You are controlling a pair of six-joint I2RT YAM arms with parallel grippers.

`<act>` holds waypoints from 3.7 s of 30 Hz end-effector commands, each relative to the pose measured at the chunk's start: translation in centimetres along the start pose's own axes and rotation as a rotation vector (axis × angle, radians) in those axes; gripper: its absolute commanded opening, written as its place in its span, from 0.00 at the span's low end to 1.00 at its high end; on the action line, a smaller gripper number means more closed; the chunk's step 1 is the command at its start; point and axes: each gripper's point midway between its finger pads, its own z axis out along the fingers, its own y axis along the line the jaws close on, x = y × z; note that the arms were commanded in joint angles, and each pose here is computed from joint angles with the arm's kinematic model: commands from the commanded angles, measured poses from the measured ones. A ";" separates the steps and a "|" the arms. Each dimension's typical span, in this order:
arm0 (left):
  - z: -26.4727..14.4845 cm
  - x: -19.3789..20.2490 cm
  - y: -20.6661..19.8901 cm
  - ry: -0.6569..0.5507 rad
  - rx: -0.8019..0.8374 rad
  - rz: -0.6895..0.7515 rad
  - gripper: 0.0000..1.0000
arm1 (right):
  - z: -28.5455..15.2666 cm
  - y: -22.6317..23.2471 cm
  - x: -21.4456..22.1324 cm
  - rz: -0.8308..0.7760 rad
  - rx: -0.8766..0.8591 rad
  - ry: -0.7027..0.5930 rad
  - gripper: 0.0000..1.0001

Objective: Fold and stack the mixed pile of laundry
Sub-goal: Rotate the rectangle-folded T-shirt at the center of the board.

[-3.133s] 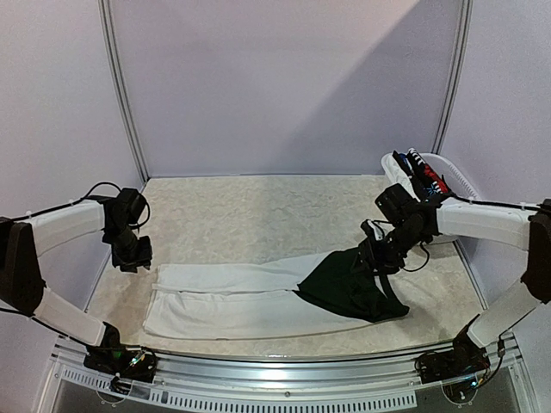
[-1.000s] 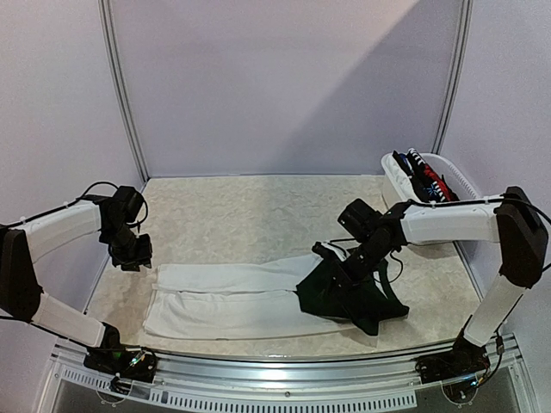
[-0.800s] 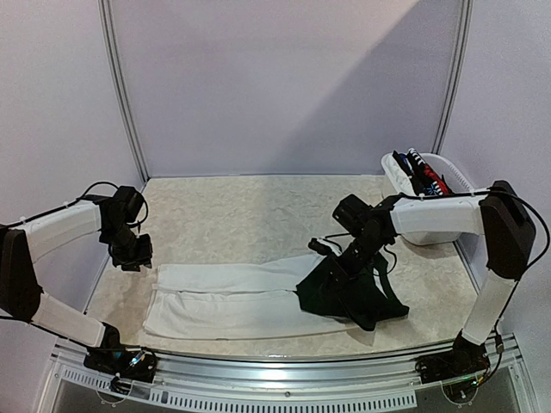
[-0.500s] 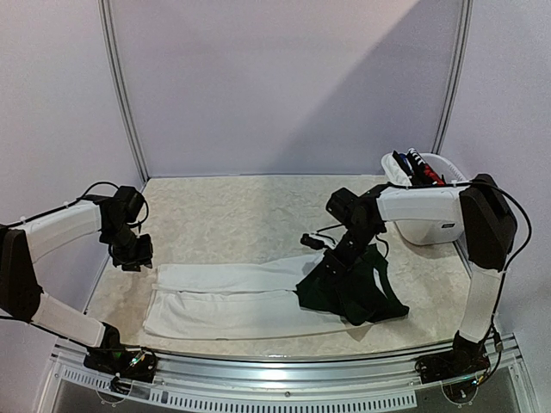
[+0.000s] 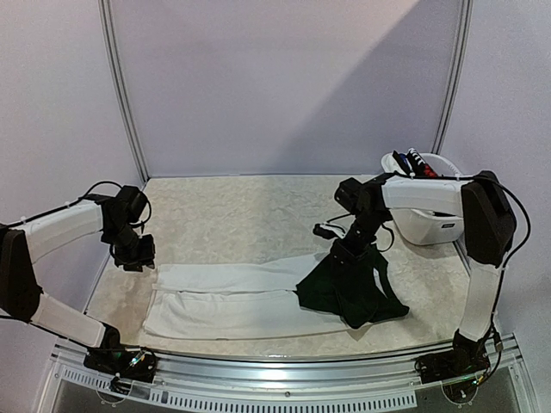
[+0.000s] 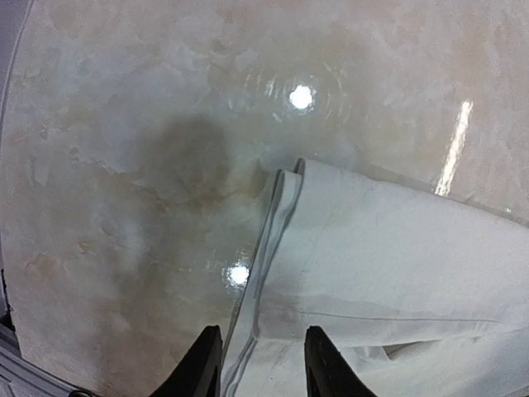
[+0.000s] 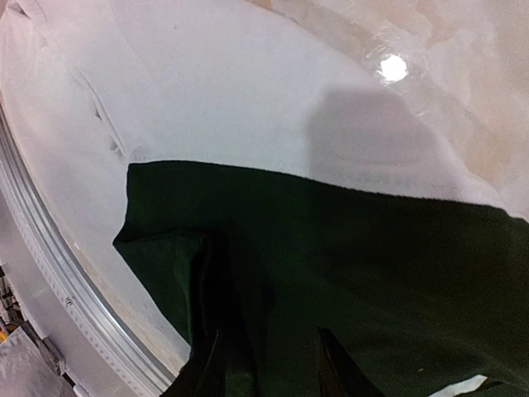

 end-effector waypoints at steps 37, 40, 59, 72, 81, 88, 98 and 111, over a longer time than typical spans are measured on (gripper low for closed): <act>6.2 3.2 -15.2 0.189 0.058 0.570 0.34 | 5.0 -0.6 10.4 0.707 0.137 -0.086 0.18; 6.8 3.3 -14.3 0.209 0.029 0.552 0.34 | 5.5 -1.3 9.7 0.701 0.173 -0.045 0.16; 8.4 7.3 -9.8 0.359 -0.008 0.381 0.33 | 5.2 -7.6 -4.0 0.669 0.125 -0.046 0.13; 7.8 12.5 -11.3 0.497 0.108 0.198 0.33 | 5.3 -10.7 -14.2 0.711 -0.050 -0.149 0.13; 6.3 14.9 -17.0 0.549 0.199 0.189 0.34 | 3.0 -14.6 -16.4 0.776 -0.103 -0.244 0.13; 5.8 18.5 -25.2 0.593 0.281 0.294 0.33 | 1.0 -17.5 -18.3 0.758 -0.119 -0.354 0.14; 3.8 20.1 -31.2 0.561 0.340 0.379 0.33 | -1.0 -18.6 -19.4 0.668 -0.119 -0.431 0.17; -5.1 13.8 -27.4 0.193 0.342 0.531 0.50 | -11.0 -14.1 -19.7 0.559 -0.078 -0.547 0.35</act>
